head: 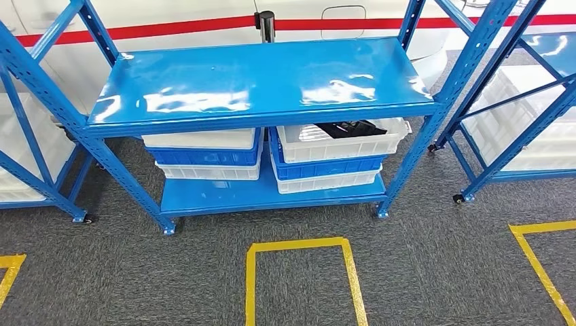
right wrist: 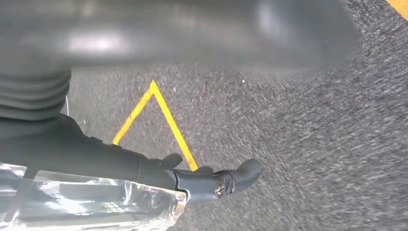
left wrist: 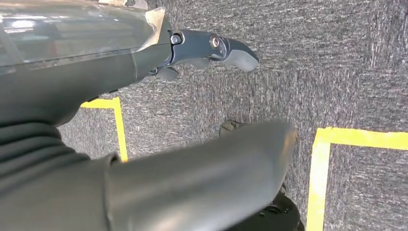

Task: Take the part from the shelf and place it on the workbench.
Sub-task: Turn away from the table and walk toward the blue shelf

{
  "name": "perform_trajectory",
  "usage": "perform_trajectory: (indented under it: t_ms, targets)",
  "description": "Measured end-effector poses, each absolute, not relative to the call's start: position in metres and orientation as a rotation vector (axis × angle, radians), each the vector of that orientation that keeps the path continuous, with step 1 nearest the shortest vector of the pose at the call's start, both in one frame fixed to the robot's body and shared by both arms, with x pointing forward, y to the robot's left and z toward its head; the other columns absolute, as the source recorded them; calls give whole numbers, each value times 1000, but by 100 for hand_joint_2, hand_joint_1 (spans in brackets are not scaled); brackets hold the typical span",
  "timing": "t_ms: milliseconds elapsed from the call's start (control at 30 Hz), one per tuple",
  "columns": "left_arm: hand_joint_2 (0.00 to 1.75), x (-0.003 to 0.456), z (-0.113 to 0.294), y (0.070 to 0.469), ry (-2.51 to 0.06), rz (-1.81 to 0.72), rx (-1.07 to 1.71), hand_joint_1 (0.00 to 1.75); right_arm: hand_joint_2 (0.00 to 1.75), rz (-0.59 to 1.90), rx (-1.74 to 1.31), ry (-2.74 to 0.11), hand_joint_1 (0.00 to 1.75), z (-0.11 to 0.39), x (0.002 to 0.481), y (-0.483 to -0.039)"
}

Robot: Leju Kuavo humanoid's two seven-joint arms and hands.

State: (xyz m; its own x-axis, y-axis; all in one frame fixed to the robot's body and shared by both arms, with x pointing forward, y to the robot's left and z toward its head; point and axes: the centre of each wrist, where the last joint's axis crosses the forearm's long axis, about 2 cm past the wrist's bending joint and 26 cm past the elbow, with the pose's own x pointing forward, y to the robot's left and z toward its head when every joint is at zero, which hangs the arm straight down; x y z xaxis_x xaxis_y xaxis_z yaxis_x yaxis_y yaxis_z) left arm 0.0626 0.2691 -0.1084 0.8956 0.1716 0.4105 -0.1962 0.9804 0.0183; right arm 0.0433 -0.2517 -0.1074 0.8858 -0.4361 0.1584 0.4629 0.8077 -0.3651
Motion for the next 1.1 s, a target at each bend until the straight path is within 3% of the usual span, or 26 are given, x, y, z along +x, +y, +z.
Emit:
perform_trajectory:
  t_ms: [1100]
  targets:
    - [175, 62, -109, 270, -406, 190, 65, 0, 175, -397, -345, -157, 0, -108, 45, -248]
